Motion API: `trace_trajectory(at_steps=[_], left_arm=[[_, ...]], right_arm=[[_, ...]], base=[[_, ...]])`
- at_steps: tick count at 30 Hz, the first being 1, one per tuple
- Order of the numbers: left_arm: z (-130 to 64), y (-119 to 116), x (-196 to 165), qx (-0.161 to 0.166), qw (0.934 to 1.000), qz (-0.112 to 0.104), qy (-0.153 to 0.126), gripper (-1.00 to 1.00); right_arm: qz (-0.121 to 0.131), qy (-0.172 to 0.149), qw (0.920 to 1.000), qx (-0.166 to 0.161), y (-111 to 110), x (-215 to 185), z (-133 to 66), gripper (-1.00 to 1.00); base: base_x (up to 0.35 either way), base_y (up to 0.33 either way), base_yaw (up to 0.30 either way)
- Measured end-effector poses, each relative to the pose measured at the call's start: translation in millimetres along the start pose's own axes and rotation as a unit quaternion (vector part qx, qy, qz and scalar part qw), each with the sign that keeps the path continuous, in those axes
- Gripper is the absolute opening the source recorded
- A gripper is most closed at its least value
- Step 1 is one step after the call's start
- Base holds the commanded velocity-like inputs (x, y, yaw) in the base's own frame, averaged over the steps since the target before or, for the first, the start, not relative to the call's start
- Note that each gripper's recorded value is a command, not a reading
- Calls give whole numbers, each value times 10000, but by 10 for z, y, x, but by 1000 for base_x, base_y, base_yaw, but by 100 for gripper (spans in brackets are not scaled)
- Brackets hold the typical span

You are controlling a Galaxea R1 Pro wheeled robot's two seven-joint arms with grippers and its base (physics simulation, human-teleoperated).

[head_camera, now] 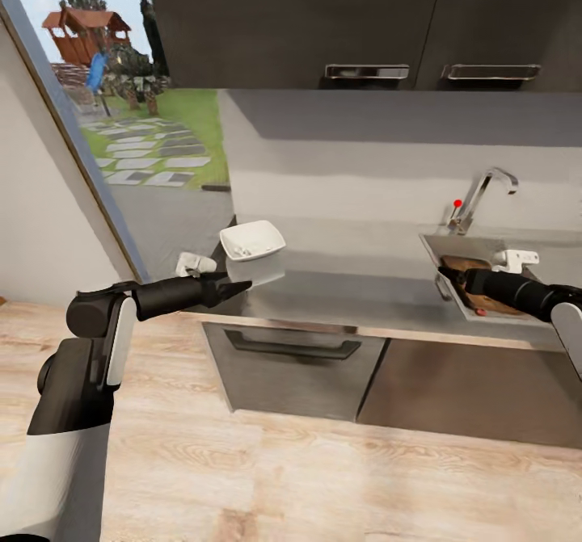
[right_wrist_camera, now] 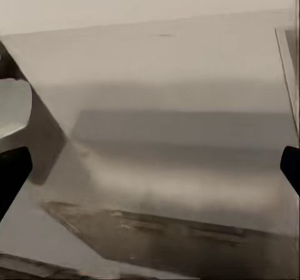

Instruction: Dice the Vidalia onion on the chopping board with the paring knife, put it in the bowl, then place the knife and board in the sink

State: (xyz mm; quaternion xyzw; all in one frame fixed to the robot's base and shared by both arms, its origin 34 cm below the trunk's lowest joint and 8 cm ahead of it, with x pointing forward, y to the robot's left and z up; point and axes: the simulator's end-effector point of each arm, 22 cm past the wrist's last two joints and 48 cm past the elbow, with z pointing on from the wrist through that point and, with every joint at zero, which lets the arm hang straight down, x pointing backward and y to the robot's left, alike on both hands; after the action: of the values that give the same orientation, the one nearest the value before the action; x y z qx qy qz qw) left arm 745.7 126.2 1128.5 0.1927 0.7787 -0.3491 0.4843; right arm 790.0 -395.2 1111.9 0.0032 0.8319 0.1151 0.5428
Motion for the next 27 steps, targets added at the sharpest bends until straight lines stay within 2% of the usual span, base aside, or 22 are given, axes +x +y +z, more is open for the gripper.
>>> trace_trajectory(at_steps=[12, 21, 27], left_arm=[[0, -2, 0, 1, 10000, -1, 2, 100], [-13, 45, 37, -81, 9999, 53, 90, 100], [70, -16, 246, -8, 9994, 57, 354, 100]], right_arm=[[-1, 7, 10000, -1, 3, 4, -1, 100], [-12, 37, 10000, -11, 18, 23, 10, 100], [-106, 106, 9998, 100, -30, 68, 13, 100]], base=[[-244, 105, -279], [-212, 67, -31], [-316, 96, 0]])
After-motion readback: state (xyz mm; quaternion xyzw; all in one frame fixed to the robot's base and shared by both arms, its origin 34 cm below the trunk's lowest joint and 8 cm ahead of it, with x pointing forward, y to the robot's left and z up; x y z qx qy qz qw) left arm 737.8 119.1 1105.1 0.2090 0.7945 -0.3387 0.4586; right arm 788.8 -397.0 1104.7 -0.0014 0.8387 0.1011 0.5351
